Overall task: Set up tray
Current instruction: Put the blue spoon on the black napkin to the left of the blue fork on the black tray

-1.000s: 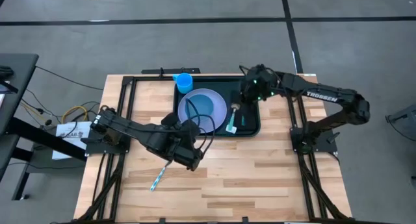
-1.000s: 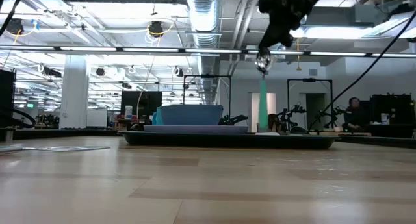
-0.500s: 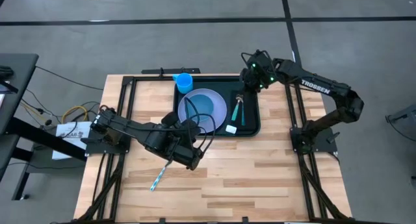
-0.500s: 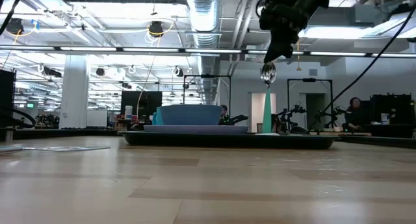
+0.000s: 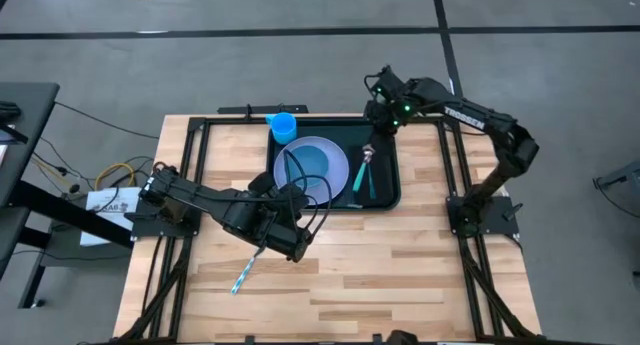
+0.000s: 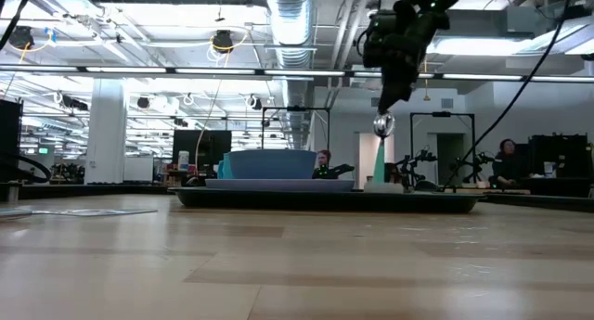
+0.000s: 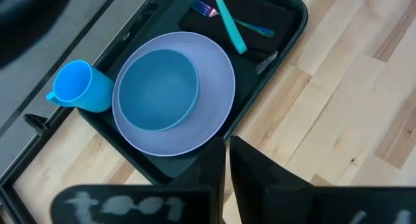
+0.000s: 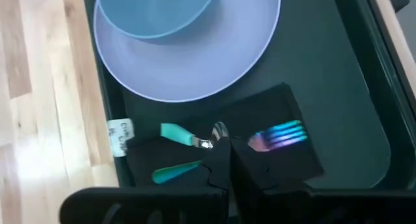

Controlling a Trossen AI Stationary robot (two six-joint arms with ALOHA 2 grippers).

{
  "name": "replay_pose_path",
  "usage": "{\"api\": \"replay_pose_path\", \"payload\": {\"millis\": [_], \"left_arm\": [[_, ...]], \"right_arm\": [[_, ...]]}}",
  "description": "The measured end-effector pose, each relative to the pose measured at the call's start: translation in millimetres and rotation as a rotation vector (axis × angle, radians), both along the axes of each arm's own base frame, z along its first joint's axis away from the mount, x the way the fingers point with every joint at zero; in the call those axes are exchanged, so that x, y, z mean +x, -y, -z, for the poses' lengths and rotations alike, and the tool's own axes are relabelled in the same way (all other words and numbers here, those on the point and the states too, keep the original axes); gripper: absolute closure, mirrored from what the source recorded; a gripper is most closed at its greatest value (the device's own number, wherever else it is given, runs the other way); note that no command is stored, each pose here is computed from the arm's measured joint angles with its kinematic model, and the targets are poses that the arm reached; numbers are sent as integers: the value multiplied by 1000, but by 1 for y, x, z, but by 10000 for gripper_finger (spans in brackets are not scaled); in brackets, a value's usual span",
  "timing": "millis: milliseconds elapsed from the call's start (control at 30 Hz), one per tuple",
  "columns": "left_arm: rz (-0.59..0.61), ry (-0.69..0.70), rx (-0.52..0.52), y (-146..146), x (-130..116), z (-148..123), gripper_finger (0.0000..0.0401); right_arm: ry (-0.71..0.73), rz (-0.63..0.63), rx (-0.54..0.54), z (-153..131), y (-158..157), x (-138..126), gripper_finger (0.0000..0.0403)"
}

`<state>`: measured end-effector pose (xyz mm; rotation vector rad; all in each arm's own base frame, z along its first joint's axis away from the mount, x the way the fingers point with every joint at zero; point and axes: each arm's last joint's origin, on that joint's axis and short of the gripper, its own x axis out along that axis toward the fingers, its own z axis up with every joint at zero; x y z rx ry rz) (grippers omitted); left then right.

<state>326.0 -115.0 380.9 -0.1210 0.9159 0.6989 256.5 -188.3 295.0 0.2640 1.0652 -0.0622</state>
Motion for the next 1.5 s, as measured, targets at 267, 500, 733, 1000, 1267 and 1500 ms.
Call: {"api": "replay_pose_path", "payload": {"millis": [267,500,733,1000,1267,1500], "left_arm": [[-1,0,0,0,0,0,388],[-3,-12,7,-4,1,0,388],[-13,-20,13,-11,3,0,388],[-11,-29,17,-15,5,0,388],[-8,-32,22,-16,5,0,388],[2,-41,64,-17,5,0,388]], "right_arm": [[-40,4,15,13,24,13,403],[-36,-12,-9,12,39,21,403],[-23,-48,-54,5,49,20,403],[-69,-59,-26,0,51,8,403],[-101,-62,20,1,40,13,403],[-153,-89,72,3,24,18,403]]}}
